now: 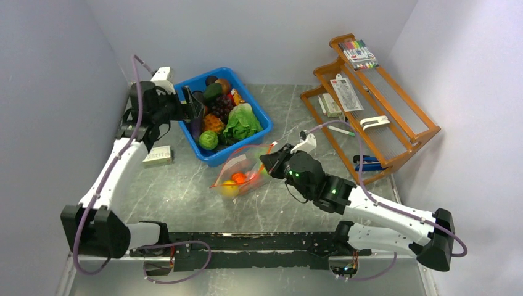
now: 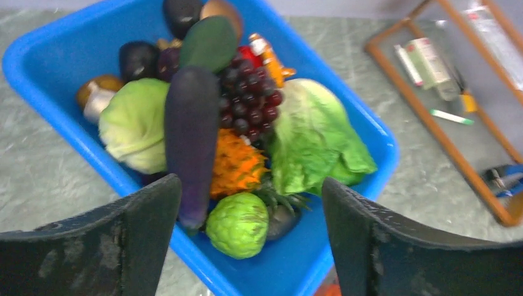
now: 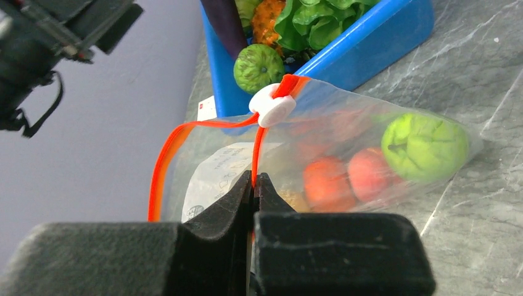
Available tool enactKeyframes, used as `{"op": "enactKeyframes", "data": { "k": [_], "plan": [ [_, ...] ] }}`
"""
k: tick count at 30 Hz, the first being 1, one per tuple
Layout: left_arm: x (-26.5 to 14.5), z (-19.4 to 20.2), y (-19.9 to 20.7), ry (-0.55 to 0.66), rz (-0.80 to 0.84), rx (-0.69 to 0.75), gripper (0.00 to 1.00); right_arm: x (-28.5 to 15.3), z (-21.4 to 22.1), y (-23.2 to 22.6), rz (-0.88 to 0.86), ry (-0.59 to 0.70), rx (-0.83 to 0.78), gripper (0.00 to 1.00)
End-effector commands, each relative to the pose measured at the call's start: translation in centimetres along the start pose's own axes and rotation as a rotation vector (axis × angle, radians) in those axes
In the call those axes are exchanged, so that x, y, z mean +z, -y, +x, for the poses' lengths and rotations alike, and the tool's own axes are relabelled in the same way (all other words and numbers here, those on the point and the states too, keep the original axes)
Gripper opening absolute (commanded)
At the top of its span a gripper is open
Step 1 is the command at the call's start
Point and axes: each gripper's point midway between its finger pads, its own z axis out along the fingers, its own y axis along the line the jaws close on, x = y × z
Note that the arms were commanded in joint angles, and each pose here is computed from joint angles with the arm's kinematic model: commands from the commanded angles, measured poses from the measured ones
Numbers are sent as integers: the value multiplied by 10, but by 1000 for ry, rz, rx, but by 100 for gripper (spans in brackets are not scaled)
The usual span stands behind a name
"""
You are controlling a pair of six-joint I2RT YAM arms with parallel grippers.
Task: Place the food in the zip-top bag and seal the zipper
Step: Pick up the fake vegetable from the bin.
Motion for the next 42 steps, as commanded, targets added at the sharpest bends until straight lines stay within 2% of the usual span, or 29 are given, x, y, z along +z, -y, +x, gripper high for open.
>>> {"op": "enactKeyframes", "data": {
  "k": [1,9,14,17,23,34,36,39,42],
  "plan": [
    [18,9,-41,-80,-190,44,88,-5,-12,-7,-29,42,12,0],
    [68,-17,-57,-58,-201,60,81,-9,-18,-4,-25,65,14,0],
    [105,-14,-59,-95,-141,48,74,-9,-19,-6,-25,59,-2,0],
    [117,-9,-66,-129,-157,48,73,-10,-24,-5,-2,69,-21,0],
    [116,-10,-69,-90,-164,59,78,-12,-26,-2,9,80,-5,0],
    [126,19,-72,-167,-152,29,67,-8,-24,-4,14,75,-15,0],
    [125,19,-70,-165,-145,33,61,-7,-23,-4,13,73,-13,0],
    [123,14,-67,-150,-135,37,44,-6,-21,-3,16,65,-16,0],
    [121,11,-63,-145,-124,37,34,-6,-20,-2,18,61,-14,0]
  ]
}}
